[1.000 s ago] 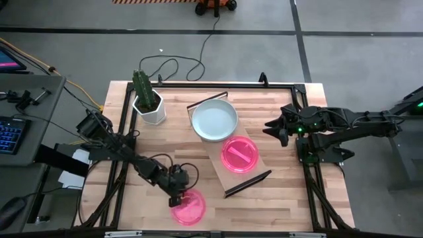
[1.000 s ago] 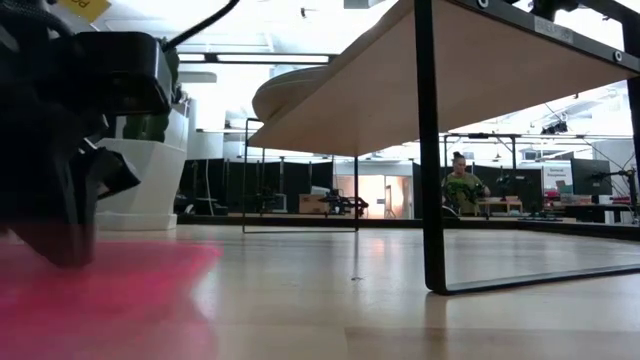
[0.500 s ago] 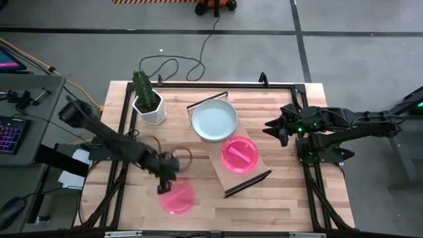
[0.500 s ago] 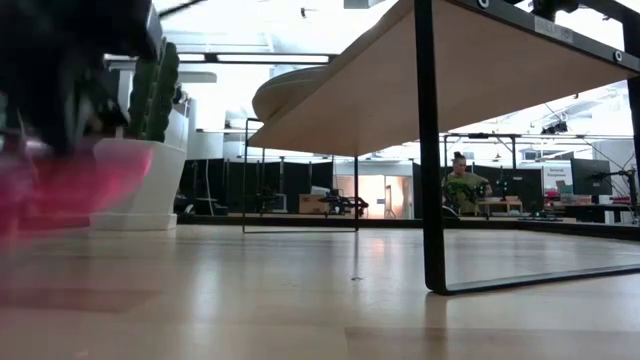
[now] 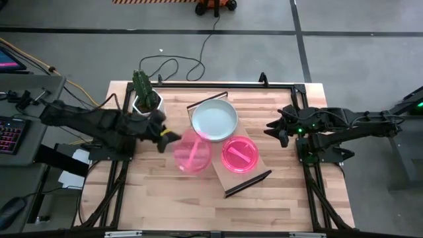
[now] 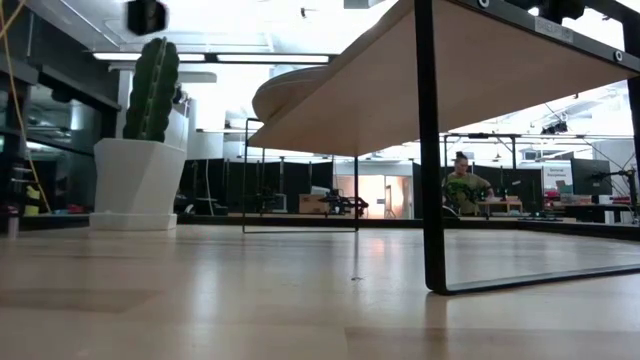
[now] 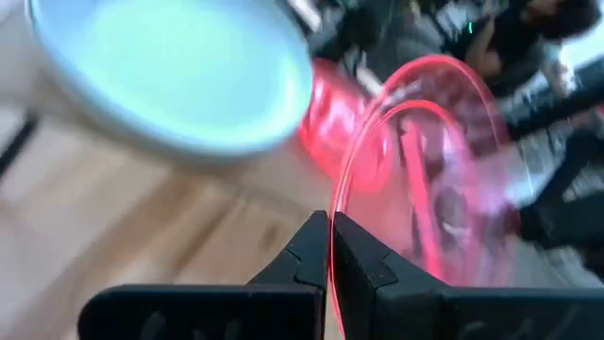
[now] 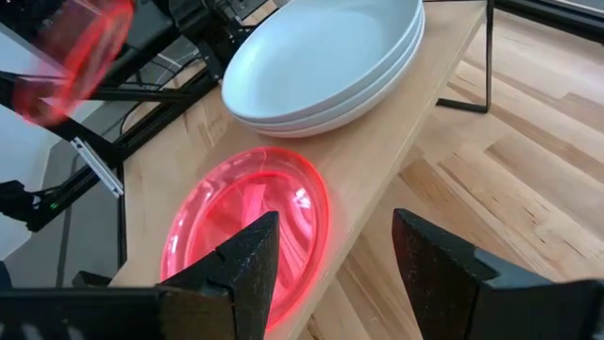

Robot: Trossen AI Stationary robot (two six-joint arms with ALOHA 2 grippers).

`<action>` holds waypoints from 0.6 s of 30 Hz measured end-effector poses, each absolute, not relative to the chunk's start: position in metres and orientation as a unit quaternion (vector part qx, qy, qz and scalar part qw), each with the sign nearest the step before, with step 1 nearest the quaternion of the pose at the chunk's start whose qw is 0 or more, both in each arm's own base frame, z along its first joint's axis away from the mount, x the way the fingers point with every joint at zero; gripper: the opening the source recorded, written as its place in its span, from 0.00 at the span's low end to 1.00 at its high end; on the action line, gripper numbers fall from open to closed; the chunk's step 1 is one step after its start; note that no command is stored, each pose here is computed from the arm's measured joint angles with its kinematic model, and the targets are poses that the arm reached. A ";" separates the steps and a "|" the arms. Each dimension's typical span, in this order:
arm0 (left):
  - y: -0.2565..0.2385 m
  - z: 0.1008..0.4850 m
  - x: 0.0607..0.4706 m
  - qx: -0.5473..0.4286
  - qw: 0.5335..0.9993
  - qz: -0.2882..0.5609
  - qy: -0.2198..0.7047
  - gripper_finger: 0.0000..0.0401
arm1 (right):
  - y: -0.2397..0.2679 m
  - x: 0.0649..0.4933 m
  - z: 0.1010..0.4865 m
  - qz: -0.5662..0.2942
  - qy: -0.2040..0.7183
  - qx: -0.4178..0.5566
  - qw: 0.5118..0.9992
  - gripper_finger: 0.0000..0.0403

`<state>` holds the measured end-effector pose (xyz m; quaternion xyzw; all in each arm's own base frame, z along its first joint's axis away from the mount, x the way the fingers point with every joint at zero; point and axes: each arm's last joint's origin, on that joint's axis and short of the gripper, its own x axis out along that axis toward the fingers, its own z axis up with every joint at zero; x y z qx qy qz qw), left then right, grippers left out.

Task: Place and stack plates onto a shelf
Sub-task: Stack the pink transparent plate on top of the pink plate on the shelf

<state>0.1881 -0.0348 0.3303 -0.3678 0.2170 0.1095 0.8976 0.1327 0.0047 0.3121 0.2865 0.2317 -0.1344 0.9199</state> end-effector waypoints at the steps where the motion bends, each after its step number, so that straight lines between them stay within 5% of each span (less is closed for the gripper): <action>1: -0.034 0.335 0.196 -0.364 0.900 0.118 0.211 0.00 | 0.005 0.133 0.312 -0.135 0.231 0.286 0.920 0.47; 9: -0.062 0.333 0.288 -0.334 0.908 0.142 0.212 0.00 | 0.004 0.133 0.312 -0.139 0.230 0.285 0.920 0.47; 18: -0.113 0.286 0.347 -0.444 0.852 0.246 0.126 0.00 | 0.003 0.133 0.312 -0.159 0.223 0.279 0.921 0.47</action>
